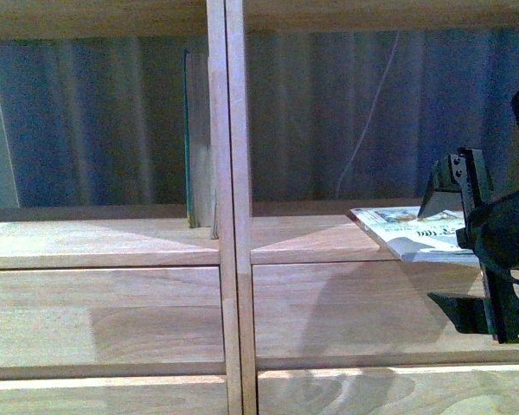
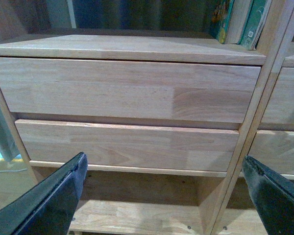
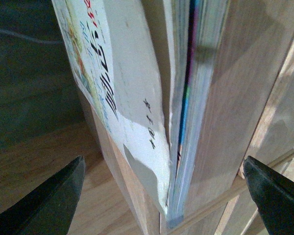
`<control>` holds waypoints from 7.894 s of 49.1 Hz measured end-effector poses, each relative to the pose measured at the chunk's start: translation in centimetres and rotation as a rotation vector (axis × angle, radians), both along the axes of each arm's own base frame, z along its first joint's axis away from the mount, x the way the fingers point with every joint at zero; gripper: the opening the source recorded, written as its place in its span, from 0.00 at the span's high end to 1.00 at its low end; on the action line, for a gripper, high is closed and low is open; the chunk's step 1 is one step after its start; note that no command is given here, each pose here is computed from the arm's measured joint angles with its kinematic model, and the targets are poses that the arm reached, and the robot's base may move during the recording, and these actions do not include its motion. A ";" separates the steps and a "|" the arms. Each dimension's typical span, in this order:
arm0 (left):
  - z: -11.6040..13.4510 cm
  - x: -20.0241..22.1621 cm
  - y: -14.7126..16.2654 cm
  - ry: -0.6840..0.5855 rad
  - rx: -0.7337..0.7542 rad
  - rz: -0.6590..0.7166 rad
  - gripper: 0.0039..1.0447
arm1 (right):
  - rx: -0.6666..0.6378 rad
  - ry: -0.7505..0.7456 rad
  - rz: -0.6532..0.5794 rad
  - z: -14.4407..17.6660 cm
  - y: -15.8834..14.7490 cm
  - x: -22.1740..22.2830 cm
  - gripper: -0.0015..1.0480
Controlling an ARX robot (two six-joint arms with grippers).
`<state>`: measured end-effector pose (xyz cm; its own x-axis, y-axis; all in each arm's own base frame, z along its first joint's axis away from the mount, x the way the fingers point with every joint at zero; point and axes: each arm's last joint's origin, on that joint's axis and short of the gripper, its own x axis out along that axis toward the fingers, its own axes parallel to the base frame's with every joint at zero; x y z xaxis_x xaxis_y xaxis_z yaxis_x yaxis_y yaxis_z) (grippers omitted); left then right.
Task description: Organize books on shelf
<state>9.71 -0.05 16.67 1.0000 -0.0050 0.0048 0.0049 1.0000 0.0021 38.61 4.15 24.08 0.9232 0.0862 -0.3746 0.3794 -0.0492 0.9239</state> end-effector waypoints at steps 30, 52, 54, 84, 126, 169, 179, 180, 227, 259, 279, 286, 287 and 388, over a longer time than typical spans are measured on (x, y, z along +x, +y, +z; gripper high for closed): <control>0.0 0.0 0.0 0.000 0.000 0.000 0.07 | -0.084 -0.064 -0.062 1.5 -1.2 2.5 0.07; 0.0 0.0 0.0 0.000 0.000 0.000 0.07 | -0.120 -0.064 -0.060 1.1 -1.1 2.7 0.10; 0.0 0.0 0.0 0.000 0.000 0.000 0.07 | -0.123 -0.061 -0.059 1.0 -1.1 2.7 0.17; 0.0 0.0 0.0 0.000 0.000 0.000 0.07 | -0.141 -0.087 -0.053 0.6 -1.0 2.7 0.93; 0.0 0.0 0.0 0.000 0.000 0.000 0.07 | -0.342 -0.453 0.302 9.8 -5.9 -6.6 0.93; 7.7 5.4 1.3 -0.107 -0.453 -0.420 0.07 | -0.516 -0.791 0.684 13.8 1.6 -15.7 0.93; 12.6 7.7 1.0 -0.185 -0.738 -0.674 0.07 | -0.509 -0.812 0.718 13.8 3.3 -16.3 0.93; 12.9 7.9 0.9 -0.190 -0.759 -0.679 0.07 | -0.509 -0.815 0.721 13.8 3.4 -16.4 0.93; 14.8 12.5 -5.6 -0.142 -1.041 -0.773 0.38 | -0.470 -0.875 0.870 13.8 7.2 -20.1 0.93; 15.4 12.5 -5.9 -0.121 -1.086 -0.754 0.93 | -0.476 -0.846 0.856 13.5 6.8 -19.7 0.93; 16.9 12.9 -3.9 -0.170 -0.797 -0.525 0.94 | -0.835 -0.761 0.413 13.4 1.6 -14.5 0.11; 17.1 12.8 -3.2 -0.180 -0.635 -0.431 0.94 | -1.007 -0.636 0.238 12.7 -0.9 -12.4 0.07; 17.1 12.8 -3.1 -0.186 -0.600 -0.412 0.94 | -1.036 -0.612 0.213 12.5 -1.4 -12.0 0.07; 15.3 38.4 -5.0 -0.314 0.116 -0.271 0.94 | -1.604 -0.364 0.248 -6.3 -4.2 -25.4 0.97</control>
<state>48.14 -5.05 31.99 0.9124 -0.2861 0.2928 0.2490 0.9555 0.1579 13.25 -0.03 17.76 1.0000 0.0004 -0.0040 -0.0003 1.0000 0.0090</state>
